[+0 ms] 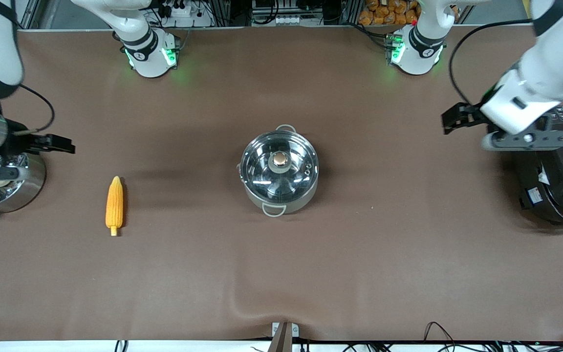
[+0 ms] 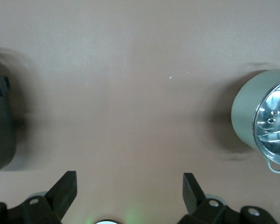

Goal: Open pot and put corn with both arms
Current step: 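Reach the left gripper to the lid knob while the right gripper reaches the corn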

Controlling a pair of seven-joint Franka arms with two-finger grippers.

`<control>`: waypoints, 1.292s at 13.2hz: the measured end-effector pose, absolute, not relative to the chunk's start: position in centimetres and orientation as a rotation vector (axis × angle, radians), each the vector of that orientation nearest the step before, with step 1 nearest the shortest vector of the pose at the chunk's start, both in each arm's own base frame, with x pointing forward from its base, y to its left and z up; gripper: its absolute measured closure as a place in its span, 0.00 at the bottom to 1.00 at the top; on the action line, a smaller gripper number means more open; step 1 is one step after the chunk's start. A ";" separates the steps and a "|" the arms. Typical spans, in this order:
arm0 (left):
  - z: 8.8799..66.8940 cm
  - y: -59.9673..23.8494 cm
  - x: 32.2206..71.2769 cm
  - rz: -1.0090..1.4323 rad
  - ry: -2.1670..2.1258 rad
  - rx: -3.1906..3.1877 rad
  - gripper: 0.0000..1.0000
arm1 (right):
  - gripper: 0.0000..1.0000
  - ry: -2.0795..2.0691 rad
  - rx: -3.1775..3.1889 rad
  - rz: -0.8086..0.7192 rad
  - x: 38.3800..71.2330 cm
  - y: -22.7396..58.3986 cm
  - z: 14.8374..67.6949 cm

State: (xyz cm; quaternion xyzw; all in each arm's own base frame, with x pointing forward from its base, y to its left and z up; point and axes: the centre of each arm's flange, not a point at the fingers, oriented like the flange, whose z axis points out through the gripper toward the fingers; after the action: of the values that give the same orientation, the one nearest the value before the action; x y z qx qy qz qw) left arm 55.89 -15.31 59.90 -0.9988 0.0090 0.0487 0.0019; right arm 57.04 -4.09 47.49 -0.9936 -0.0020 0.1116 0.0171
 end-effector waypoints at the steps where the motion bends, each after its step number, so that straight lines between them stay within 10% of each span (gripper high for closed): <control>1: 59.6 -15.8 56.0 0.159 0.037 -3.133 0.00 | 0.00 -0.005 -3.087 0.354 56.8 -4.1 45.6; 17: 41.4 -50.9 50.9 0.003 -0.509 -3.165 0.00 | 0.00 -0.228 -3.164 0.110 58.8 -0.8 23.8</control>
State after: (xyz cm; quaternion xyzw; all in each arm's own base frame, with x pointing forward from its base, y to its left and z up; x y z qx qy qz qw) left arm 50.93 -50.92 41.37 -0.9868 -0.1587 0.0010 -0.0320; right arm 58.76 -0.76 23.78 -0.9967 -0.0718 0.0346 -0.0162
